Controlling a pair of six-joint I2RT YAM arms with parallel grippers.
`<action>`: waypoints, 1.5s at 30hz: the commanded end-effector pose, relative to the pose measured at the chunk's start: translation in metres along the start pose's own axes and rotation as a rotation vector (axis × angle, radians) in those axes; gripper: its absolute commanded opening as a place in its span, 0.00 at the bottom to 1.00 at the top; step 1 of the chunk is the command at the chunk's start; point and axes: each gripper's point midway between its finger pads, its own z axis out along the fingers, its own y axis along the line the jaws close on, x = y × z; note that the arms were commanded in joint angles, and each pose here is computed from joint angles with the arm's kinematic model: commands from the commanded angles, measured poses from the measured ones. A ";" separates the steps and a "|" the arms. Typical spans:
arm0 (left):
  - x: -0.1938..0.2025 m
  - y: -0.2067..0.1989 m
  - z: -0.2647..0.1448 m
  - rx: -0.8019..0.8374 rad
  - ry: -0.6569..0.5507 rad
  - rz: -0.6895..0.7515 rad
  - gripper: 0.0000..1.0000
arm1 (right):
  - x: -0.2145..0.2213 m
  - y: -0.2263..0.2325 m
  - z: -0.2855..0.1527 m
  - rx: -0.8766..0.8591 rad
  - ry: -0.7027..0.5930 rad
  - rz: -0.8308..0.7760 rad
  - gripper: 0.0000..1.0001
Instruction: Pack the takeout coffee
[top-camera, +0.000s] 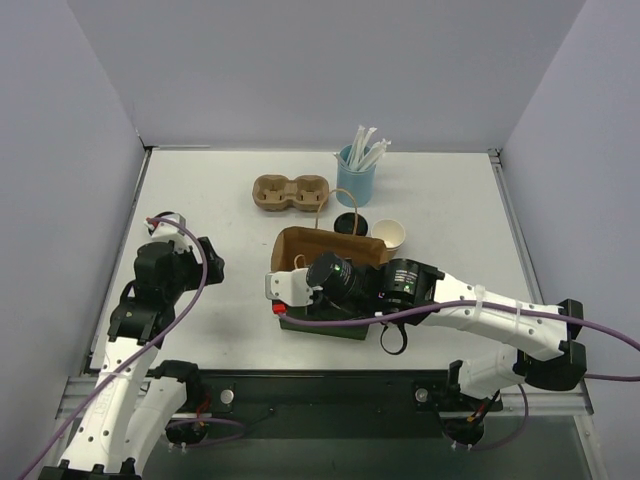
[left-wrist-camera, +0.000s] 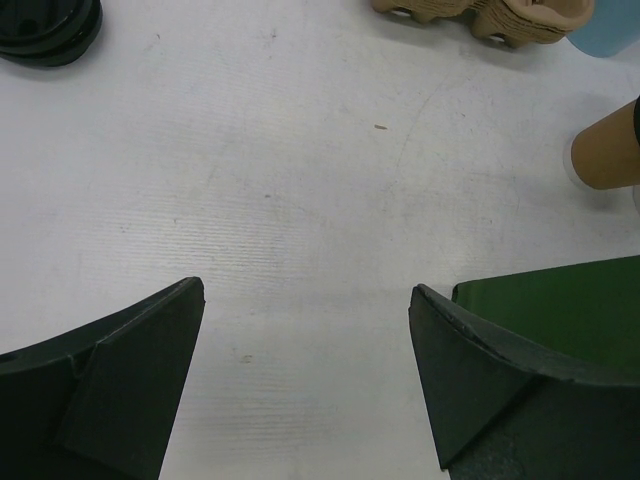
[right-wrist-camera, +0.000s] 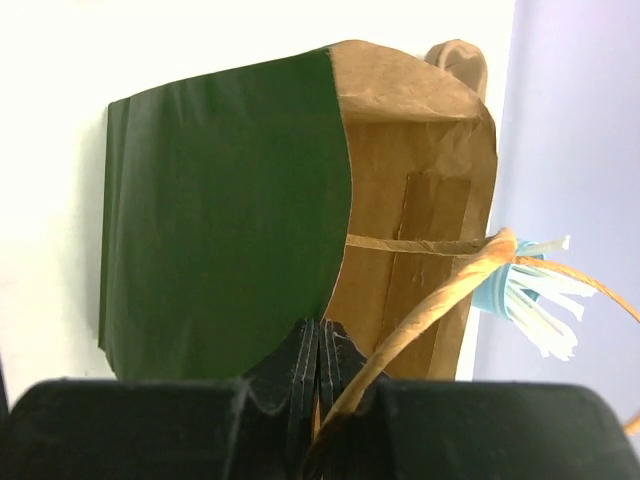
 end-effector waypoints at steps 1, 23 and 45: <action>-0.018 -0.004 -0.007 0.002 -0.060 -0.005 0.93 | 0.013 -0.009 0.002 0.091 0.078 -0.010 0.00; -0.021 0.003 -0.013 -0.067 -0.027 0.012 0.92 | -0.024 -0.007 -0.047 -0.008 -0.258 0.156 0.66; -0.208 -0.055 0.006 -0.079 -0.192 0.038 0.84 | -0.004 -0.040 -0.128 0.180 -0.552 1.103 0.66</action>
